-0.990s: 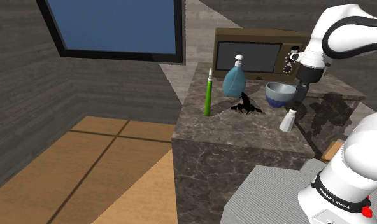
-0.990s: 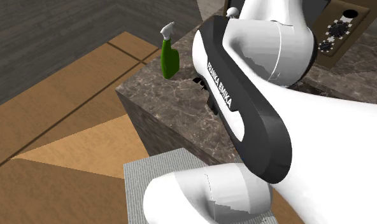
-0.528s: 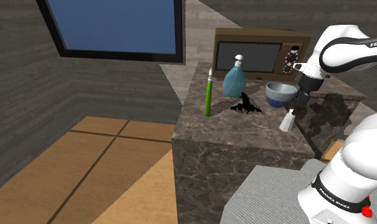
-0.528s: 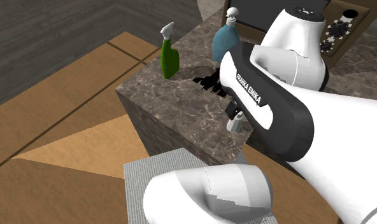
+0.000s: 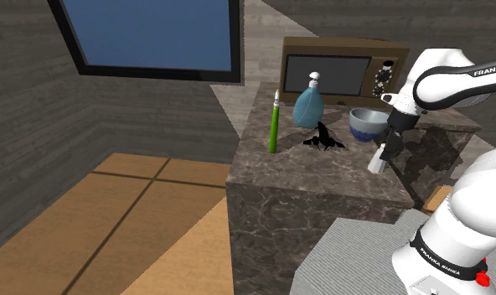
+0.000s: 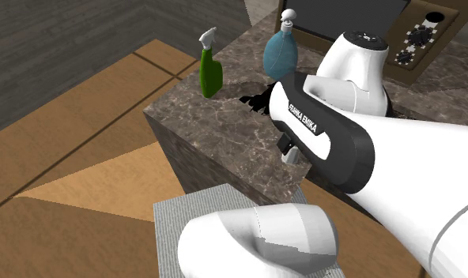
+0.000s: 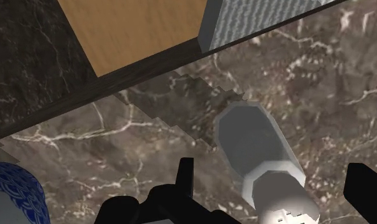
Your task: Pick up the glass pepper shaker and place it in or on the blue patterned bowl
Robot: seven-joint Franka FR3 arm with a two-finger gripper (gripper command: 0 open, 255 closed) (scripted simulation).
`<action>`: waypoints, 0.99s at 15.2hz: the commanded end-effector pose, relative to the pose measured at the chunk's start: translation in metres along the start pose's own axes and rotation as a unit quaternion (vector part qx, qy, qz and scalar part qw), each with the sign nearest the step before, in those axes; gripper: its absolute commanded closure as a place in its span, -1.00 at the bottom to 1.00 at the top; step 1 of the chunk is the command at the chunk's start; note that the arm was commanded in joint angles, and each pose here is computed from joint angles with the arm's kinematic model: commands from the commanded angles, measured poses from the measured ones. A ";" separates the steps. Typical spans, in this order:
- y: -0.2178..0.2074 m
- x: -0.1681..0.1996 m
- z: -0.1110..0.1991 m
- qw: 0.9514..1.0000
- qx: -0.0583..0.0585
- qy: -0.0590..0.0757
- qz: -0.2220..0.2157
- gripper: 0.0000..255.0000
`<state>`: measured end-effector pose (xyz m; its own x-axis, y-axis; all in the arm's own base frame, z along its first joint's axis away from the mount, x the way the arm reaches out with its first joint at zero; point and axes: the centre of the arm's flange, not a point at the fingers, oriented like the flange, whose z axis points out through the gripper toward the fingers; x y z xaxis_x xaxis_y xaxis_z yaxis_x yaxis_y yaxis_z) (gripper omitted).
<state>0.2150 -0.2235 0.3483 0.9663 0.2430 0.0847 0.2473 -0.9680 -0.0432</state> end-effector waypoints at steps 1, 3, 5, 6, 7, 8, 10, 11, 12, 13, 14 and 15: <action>0.000 0.000 0.001 1.000 0.000 0.000 0.000 -1.00; 0.000 0.000 0.001 1.000 0.000 0.000 0.000 -1.00; 0.000 0.000 0.001 1.000 0.000 0.000 0.000 -1.00; 0.000 0.000 0.001 1.000 0.000 0.000 0.000 -1.00; 0.000 0.000 0.001 1.000 0.000 0.000 0.000 1.00; 0.000 0.000 0.001 1.000 0.000 0.000 0.000 1.00; 0.000 0.000 0.001 1.000 0.000 0.000 0.000 1.00; 0.000 0.000 0.001 1.000 0.000 0.000 0.000 1.00; 0.000 0.000 0.001 1.000 0.000 0.000 0.000 1.00; 0.000 0.000 0.001 1.000 0.000 0.000 0.000 1.00; 0.000 0.000 0.001 1.000 0.000 0.000 0.000 1.00; 0.000 0.000 0.001 1.000 0.000 0.000 0.000 1.00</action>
<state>0.2151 -0.2234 0.3476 0.9663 0.2429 0.0851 0.2471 -0.9680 -0.0427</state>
